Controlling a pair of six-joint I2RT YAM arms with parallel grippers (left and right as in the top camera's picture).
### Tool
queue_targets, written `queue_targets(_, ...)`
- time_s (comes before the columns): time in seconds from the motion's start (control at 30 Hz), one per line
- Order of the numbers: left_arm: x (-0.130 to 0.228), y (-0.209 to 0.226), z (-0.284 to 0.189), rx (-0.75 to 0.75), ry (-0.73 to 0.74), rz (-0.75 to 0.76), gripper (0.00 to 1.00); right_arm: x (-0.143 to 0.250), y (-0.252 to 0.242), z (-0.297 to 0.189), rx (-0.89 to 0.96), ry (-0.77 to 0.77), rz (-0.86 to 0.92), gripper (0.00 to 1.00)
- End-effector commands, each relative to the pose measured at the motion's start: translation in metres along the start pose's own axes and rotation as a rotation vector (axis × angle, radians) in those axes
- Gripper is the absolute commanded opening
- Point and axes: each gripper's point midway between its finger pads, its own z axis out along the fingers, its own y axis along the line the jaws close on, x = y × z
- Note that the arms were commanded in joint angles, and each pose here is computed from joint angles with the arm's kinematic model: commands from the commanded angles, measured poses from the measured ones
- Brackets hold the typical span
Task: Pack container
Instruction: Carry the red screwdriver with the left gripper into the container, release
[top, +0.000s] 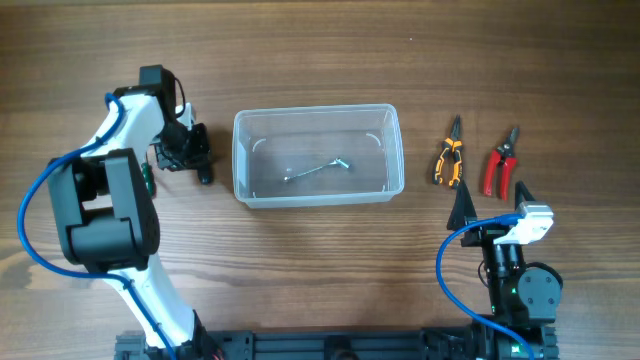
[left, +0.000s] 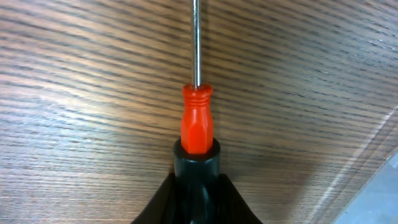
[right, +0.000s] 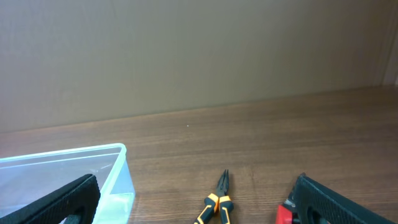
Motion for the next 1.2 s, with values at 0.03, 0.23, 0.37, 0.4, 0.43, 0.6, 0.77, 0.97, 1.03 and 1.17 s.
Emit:
queue_targets(0.03,0.015,-0.007,0.022,-0.111,0.042,0.083,0.09,-0.002,0.0,0.0,-0.001,-0.008,-0.011,1.0)
queue_targets(0.23,-0.015,-0.002,-0.025,-0.179,-0.07,0.082,0.04,-0.002,0.0,0.0,-0.001,-0.008,-0.011,1.0)
queue_targets(0.37,-0.054,-0.012,-0.112,-0.184,-0.303,0.077,0.04,-0.002,0.0,0.0,-0.001,-0.008,-0.011,1.0)
queue_targets(0.4,-0.06,-0.016,-0.133,-0.172,-0.359,0.08,0.04,-0.002,0.0,0.0,-0.001,-0.008,-0.011,1.0)
queue_targets(0.43,-0.065,-0.026,-0.163,-0.15,-0.441,0.088,0.04,-0.002,0.0,0.0,-0.001,-0.008,-0.011,1.0)
queue_targets(0.6,-0.039,-0.122,-0.263,0.063,-0.723,0.581,0.04,-0.002,0.0,0.0,-0.001,-0.008,-0.011,1.0)
queue_targets(0.77,0.025,-0.218,-0.267,0.111,-0.761,1.166,0.04,-0.002,0.0,0.0,-0.001,-0.008,-0.011,1.0)
queue_targets(0.97,0.072,-0.267,-0.195,0.099,-0.561,1.638,0.04,-0.002,0.0,0.0,-0.001,-0.008,-0.011,1.0)
queue_targets(1.03,0.068,-0.255,-0.153,0.061,-0.41,1.67,0.04,-0.002,0.0,0.0,-0.001,-0.008,-0.011,1.0)
queue_targets(1.17,0.045,-0.234,-0.074,-0.058,-0.196,1.643,0.04,-0.002,0.0,0.0,-0.001,-0.008,-0.011,1.0)
